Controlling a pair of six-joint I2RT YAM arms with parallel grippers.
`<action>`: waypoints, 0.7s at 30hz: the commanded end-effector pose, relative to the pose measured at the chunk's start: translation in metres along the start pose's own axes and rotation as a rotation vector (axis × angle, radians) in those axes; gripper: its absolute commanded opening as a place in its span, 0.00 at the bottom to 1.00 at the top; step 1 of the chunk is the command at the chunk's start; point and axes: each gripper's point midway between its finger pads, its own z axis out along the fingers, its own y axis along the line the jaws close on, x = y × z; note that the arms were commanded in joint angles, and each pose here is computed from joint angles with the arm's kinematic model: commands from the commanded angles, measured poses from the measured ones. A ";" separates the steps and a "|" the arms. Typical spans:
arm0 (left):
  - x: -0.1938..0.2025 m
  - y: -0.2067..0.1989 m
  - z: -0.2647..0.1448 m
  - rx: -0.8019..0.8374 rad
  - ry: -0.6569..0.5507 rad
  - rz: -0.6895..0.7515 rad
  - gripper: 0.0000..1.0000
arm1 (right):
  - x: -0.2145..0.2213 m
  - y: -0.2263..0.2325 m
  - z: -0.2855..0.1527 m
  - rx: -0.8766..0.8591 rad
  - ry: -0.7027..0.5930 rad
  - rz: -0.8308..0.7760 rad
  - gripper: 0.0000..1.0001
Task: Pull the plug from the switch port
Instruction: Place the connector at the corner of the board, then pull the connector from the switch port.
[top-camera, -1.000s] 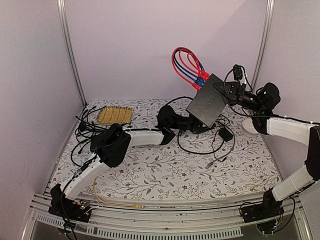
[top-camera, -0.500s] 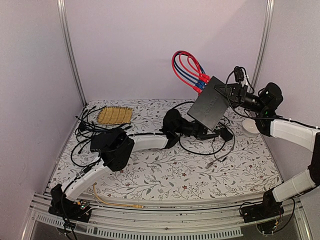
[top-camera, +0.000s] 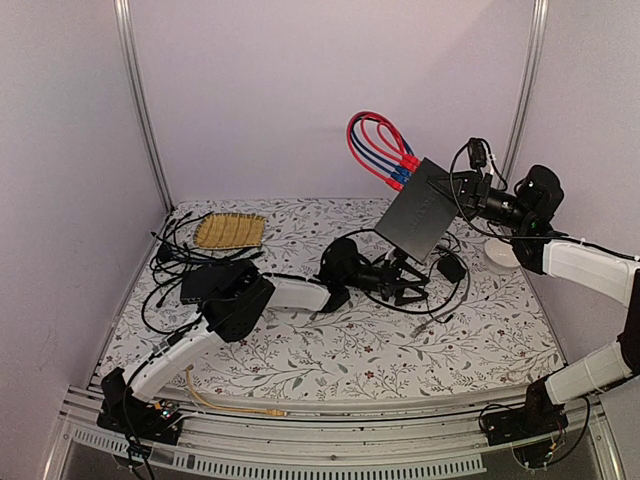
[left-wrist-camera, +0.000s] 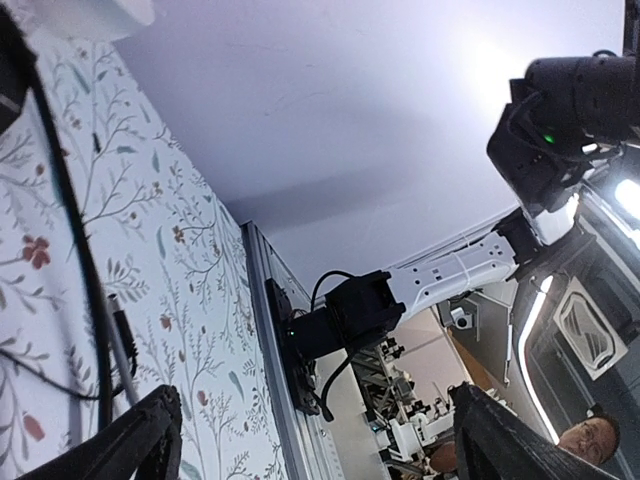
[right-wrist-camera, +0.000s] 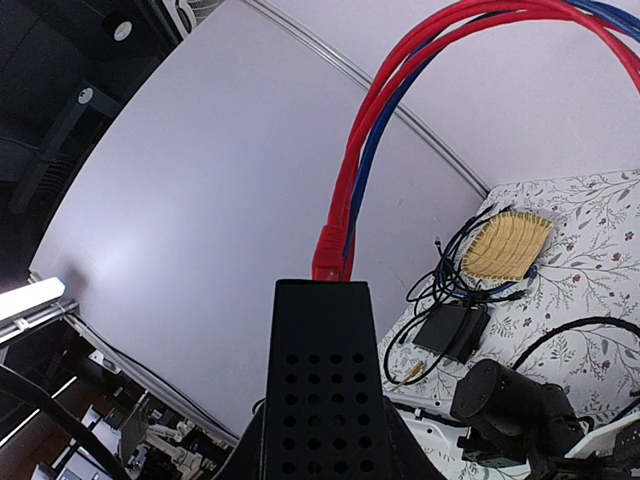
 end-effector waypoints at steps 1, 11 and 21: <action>-0.021 -0.034 -0.007 0.020 -0.048 0.055 0.95 | -0.026 0.039 -0.004 -0.056 -0.083 -0.151 0.01; -0.038 -0.071 -0.032 0.007 -0.153 0.081 0.98 | -0.031 0.041 -0.001 -0.050 -0.080 -0.172 0.02; -0.047 -0.092 -0.074 -0.065 -0.310 0.094 0.98 | -0.037 0.045 0.004 -0.067 -0.081 -0.184 0.02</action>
